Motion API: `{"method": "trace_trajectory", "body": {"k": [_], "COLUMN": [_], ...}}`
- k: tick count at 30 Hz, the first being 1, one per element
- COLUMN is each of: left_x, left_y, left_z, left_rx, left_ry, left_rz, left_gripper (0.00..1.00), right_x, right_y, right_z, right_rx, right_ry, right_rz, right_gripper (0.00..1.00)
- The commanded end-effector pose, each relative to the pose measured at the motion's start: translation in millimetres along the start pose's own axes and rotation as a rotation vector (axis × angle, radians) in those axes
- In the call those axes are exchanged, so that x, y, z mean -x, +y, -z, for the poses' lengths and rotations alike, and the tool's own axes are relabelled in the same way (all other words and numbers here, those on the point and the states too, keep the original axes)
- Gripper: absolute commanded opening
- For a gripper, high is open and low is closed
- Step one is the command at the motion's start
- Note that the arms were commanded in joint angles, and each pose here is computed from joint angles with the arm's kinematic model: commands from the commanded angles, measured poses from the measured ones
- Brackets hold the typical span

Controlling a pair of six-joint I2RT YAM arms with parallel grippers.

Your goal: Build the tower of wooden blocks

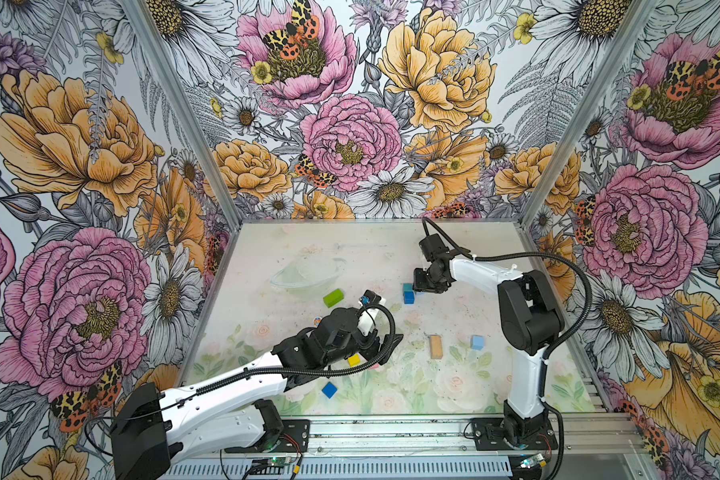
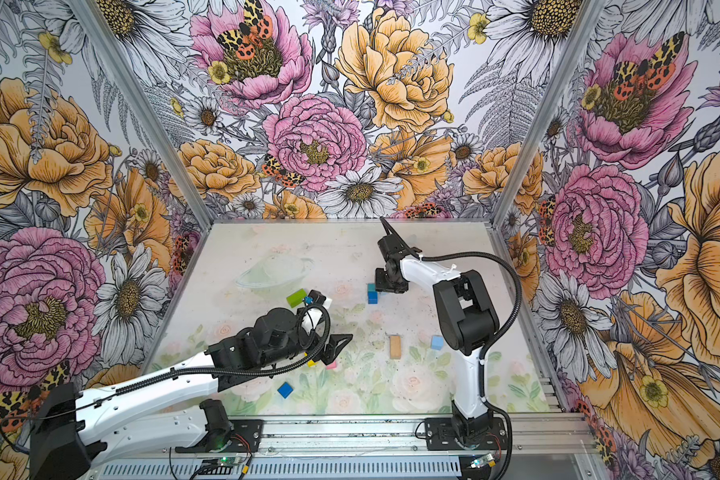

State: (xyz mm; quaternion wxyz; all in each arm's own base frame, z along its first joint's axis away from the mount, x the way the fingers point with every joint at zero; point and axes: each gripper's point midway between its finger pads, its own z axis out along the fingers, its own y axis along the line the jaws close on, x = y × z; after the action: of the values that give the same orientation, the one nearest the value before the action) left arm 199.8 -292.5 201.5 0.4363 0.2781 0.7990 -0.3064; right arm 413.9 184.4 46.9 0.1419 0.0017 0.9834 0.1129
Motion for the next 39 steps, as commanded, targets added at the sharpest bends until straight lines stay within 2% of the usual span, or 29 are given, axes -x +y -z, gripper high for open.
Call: {"method": "trace_trajectory", "body": {"k": [1, 12, 14, 25, 39], "left_x": [-1, 3, 2, 0, -3], "left_y": [1, 1, 2, 6, 10], "left_z": [5, 17, 20, 36, 44], "left_rx": [-0.012, -0.019, -0.017, -0.008, -0.002], "left_ry": [-0.011, -0.045, -0.048, -0.085, -0.104], "left_rz": [0.025, 0.039, 0.04, 0.051, 0.047], "left_gripper": [0.99, 0.99, 0.99, 0.99, 0.99], "right_x": [7, 3, 6, 9, 7], "right_y": [5, 15, 15, 14, 22], "right_z": [24, 20, 19, 10, -6], "right_rx": [0.003, -0.022, -0.034, -0.104, -0.1], "right_ry": [-0.053, -0.044, -0.047, -0.028, 0.004], "right_rz": [0.016, 0.005, -0.004, -0.026, -0.019], "right_gripper": [0.52, 0.72, 0.82, 0.83, 0.81]}}
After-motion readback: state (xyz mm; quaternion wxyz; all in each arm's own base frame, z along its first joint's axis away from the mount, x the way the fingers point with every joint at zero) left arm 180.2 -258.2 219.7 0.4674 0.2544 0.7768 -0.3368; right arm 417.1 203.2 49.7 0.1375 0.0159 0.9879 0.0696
